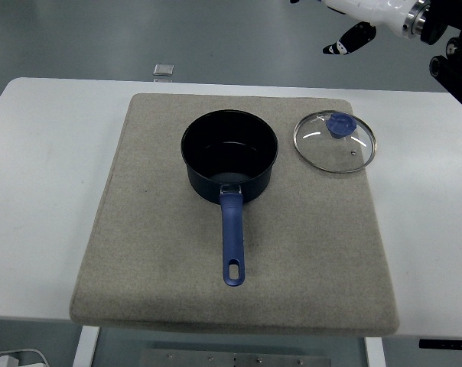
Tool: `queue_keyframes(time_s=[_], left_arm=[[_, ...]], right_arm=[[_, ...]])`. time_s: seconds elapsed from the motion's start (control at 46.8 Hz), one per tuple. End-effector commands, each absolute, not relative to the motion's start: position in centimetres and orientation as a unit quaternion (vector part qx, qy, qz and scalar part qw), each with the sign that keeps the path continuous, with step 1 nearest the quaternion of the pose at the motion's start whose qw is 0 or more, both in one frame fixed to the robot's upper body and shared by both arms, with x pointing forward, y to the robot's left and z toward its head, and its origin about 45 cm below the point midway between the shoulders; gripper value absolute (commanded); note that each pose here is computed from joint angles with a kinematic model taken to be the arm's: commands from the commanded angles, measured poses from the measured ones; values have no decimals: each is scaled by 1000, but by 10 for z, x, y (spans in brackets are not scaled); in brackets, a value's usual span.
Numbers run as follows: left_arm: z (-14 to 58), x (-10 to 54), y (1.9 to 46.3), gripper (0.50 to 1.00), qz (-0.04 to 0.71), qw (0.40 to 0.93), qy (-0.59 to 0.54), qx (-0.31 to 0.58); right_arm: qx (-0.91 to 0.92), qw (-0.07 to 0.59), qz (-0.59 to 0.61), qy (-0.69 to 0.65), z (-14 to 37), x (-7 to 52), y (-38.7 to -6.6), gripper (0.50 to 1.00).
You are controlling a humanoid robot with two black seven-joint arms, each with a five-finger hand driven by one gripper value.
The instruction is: Lift the pot lid and place it to the right of the pot.
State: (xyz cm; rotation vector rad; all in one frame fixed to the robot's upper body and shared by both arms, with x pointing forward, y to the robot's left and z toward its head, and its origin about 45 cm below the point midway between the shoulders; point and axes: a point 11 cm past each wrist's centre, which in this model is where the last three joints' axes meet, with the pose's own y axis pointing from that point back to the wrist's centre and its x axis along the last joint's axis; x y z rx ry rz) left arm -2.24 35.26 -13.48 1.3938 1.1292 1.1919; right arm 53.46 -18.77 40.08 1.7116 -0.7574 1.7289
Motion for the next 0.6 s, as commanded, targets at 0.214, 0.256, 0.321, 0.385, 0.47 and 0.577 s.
queue_keyframes(time_s=[0.214, 0.256, 0.321, 0.385, 0.47, 0.577], left_arm=[[-135, -22, 353, 1000, 487, 474, 462, 570], [-135, -22, 353, 1000, 487, 474, 462, 570], [-135, -22, 353, 1000, 487, 474, 462, 570], [-135, -22, 353, 1000, 487, 474, 462, 570], [-135, -22, 353, 1000, 487, 474, 462, 570], [-135, -22, 353, 1000, 487, 474, 462, 570]], right_arm=[[771, 225, 480, -352, 399, 536, -187, 907], [785, 215, 456, -359, 398, 536, -189, 907], [800, 207, 427, -367, 389, 536, -193, 905], [808, 204, 408, -373, 378, 535, -196, 907], [817, 207, 389, -373, 362, 532, -200, 907], [828, 207, 363, -373, 349, 530, -204, 905]])
